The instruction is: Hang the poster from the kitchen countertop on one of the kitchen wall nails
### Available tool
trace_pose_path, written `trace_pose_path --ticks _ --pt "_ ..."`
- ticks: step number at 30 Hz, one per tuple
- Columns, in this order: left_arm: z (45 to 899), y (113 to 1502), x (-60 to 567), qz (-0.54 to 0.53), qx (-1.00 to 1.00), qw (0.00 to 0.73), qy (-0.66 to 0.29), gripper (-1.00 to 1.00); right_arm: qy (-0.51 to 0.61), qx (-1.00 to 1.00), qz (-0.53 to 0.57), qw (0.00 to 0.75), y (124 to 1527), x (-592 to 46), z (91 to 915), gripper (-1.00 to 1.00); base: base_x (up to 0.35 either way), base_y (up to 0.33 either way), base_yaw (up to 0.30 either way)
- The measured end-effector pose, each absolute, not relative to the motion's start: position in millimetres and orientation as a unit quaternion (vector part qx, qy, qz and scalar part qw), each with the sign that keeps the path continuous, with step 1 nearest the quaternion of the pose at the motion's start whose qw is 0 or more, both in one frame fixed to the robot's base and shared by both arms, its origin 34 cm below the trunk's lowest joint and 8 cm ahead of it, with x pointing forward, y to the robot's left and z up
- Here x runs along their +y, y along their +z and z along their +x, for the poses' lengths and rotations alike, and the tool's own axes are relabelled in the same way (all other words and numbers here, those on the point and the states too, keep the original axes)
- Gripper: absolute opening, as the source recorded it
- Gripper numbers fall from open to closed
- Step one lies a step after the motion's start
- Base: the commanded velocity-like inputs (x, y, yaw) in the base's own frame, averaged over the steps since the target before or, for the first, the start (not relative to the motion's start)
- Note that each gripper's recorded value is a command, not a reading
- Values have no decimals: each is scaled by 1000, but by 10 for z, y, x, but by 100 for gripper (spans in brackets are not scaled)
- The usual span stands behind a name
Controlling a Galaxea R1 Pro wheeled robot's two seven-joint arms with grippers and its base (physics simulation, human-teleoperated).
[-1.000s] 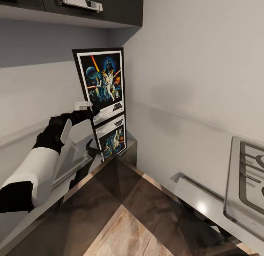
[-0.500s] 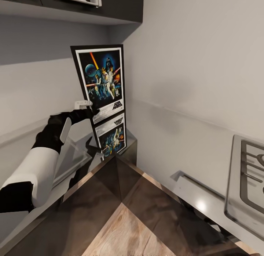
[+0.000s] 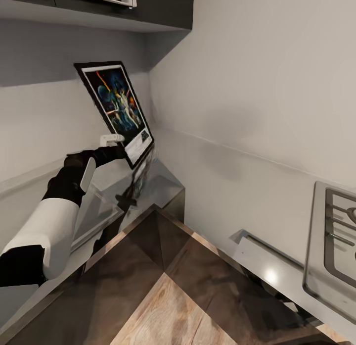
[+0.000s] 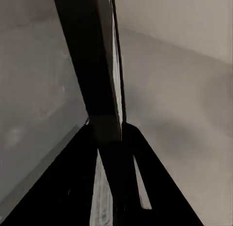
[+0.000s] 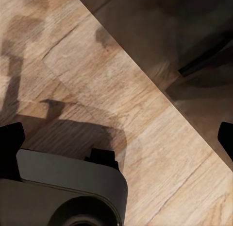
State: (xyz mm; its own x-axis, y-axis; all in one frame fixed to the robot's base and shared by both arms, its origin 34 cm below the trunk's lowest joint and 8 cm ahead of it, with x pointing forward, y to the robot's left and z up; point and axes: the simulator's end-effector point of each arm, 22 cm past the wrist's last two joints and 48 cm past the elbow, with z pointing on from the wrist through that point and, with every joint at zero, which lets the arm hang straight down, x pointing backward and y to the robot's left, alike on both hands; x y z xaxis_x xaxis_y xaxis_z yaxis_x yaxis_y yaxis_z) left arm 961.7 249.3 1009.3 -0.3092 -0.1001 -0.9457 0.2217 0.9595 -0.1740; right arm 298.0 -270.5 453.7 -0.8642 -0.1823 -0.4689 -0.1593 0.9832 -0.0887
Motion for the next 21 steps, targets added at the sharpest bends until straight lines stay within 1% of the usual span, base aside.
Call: trace_pose_path --ticks 11,17,18,19,21 --pt "9615 10272 2480 42 786 601 -138 -100 -22 967 -90 236 4518 -2703 2896 100 0 0 0" --pt "9597 10433 2485 46 777 613 -136 -100 -15 965 -117 235 4519 -2645 2872 100 0 0 0" --pt "9592 10482 2483 47 774 617 -136 -100 -14 964 -119 235 4521 -2641 2876 100 -62 0 0" --pt "9577 10712 2530 47 758 637 -135 -100 -13 964 -125 236 4521 -2635 2876 100 -117 0 0" --pt "9579 10721 2539 48 757 638 -132 -100 -14 964 -125 236 4521 -2638 2880 100 -222 0 0"
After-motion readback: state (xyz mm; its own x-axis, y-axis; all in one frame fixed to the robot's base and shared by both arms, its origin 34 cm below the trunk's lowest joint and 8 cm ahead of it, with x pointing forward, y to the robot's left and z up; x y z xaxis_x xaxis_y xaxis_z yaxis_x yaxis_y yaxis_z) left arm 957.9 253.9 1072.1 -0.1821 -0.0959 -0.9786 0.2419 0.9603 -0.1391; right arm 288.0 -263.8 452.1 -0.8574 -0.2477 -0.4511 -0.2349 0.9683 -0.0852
